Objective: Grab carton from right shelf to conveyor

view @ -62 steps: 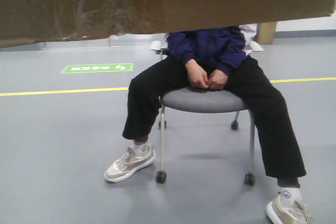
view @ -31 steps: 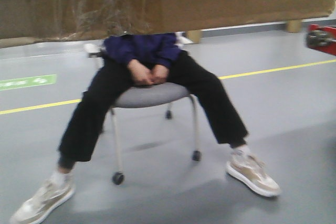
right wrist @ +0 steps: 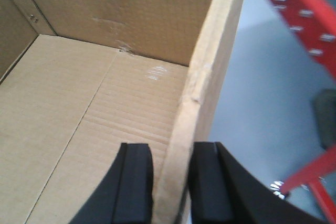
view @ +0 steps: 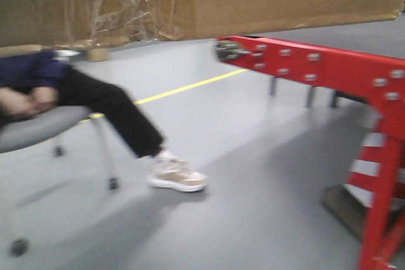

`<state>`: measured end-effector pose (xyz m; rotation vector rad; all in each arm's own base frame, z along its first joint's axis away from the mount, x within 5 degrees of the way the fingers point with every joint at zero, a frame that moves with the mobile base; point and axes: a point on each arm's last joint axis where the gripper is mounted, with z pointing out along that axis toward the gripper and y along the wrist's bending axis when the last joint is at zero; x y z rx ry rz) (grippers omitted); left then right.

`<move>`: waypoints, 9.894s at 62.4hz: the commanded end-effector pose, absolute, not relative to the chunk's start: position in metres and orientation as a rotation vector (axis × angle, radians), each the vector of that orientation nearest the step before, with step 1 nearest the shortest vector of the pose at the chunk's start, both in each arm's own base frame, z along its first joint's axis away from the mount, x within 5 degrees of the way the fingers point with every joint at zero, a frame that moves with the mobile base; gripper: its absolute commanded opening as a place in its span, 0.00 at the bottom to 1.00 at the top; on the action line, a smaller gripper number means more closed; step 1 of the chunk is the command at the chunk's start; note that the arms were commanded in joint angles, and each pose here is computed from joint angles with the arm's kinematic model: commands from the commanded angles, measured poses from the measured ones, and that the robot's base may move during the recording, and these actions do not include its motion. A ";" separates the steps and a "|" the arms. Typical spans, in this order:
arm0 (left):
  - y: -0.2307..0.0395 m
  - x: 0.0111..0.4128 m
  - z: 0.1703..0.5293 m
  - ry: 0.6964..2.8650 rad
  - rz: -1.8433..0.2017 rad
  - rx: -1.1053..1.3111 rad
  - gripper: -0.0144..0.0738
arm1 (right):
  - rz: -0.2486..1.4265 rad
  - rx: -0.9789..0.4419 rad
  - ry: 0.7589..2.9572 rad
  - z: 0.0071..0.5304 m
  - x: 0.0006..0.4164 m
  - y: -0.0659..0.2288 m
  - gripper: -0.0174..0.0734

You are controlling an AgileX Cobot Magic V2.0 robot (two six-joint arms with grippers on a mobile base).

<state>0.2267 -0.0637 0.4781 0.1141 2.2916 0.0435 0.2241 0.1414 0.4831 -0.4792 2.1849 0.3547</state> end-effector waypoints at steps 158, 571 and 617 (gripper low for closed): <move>-0.039 0.232 0.496 2.097 0.430 0.115 0.15 | 0.398 -0.489 2.070 0.497 0.219 0.142 0.12; 0.006 0.055 0.193 1.698 0.024 -0.119 0.16 | 0.065 0.028 1.511 0.277 0.061 0.002 0.13; 0.006 0.055 0.194 1.693 0.024 -0.119 0.16 | 0.065 0.028 1.434 0.218 0.056 0.001 0.13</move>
